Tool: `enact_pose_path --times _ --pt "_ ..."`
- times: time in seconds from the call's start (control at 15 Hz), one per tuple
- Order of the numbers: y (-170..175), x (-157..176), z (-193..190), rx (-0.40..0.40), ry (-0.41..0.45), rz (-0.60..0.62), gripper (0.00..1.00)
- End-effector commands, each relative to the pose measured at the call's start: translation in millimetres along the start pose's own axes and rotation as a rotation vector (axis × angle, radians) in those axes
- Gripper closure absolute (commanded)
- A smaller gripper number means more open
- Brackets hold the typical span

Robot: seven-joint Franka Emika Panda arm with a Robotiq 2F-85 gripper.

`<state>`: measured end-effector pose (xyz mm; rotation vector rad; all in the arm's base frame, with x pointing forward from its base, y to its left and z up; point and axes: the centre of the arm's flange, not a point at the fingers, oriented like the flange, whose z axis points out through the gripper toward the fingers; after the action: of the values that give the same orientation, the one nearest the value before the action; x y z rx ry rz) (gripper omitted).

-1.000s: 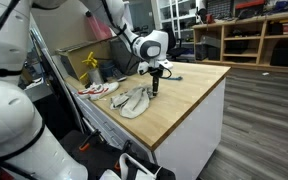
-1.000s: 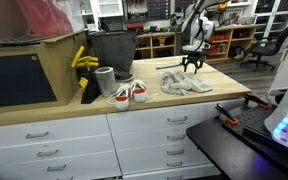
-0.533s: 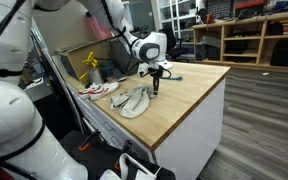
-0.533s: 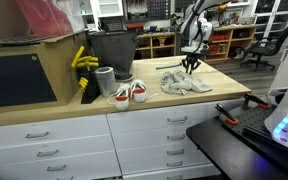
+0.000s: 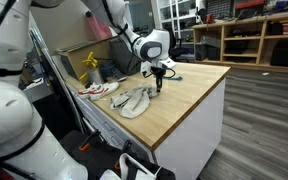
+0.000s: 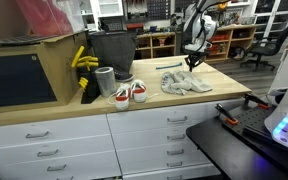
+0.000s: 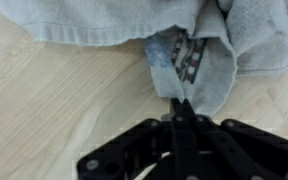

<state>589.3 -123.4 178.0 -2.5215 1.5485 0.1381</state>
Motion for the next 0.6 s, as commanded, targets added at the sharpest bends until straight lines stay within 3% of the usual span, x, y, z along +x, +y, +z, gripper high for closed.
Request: enact_pose_path --times 0.0,0.27,0.53 --pt "31 -6 -23 0.074 -0.017 -0.034 1.0" --pt "54 4 -44 0.14 -0.039 -0.056 1.0" --pt "63 13 -71 0.193 -0.042 -0.155 1.0"
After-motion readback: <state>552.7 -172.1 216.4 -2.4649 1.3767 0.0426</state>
